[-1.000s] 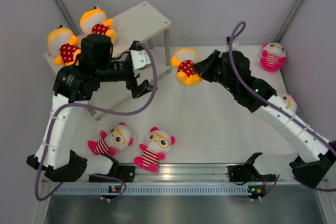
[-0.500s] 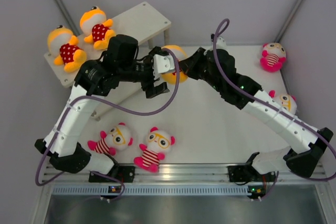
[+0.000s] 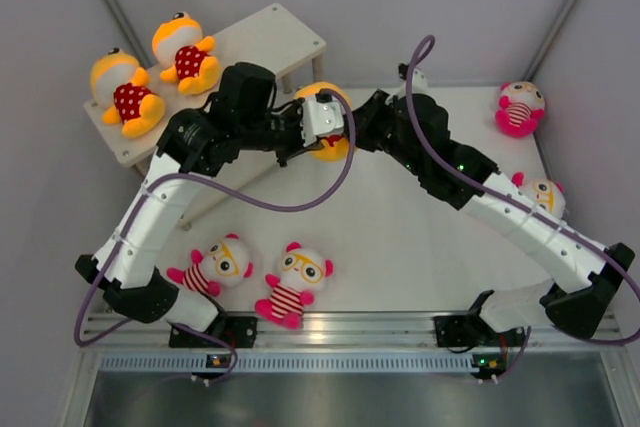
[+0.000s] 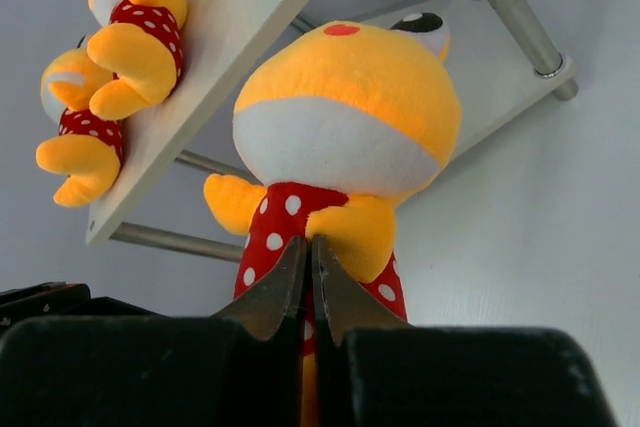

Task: Place and organize the stuffed toys onto the shelf

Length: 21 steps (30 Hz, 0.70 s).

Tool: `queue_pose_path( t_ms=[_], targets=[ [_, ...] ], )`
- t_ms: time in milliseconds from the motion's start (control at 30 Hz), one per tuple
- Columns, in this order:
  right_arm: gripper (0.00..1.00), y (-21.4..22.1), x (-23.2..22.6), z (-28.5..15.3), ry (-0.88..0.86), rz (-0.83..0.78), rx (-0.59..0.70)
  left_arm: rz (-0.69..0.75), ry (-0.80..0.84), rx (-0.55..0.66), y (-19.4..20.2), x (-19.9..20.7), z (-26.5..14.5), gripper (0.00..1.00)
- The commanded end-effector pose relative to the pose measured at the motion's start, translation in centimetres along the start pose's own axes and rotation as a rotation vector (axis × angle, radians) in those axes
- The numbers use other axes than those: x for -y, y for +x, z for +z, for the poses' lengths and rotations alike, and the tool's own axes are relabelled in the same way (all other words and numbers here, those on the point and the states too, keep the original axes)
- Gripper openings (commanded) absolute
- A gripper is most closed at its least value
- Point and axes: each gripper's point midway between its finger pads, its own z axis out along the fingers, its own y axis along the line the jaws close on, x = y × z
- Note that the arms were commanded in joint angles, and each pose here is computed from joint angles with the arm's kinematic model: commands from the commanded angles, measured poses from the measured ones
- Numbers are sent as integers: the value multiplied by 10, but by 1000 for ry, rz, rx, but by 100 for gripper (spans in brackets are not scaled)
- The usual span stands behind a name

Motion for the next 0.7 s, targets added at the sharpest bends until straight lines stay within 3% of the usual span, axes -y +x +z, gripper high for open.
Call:
queue_pose_path(
  t_ms=[0,100,200,333,467,667],
  targets=[
    [5,-42,-40,-27,-127,-7,138,74,-126,113,-35,-31,-3,0],
    [43,-62,-13,-42,-1,-44,229,92,-376,132,-54,-84,-15,0],
    [58,-79,10,-63,101,-78,309,138,-584,152,-74,-128,-33,0],
    [60,-97,34,-93,195,-91,389,165,-792,203,-102,-166,-63,0],
    [60,-100,51,-109,247,-91,423,244,-884,197,-112,-184,-73,0],
    [59,-96,65,-116,290,-115,420,419,-1139,97,-112,-222,-91,0]
  ],
)
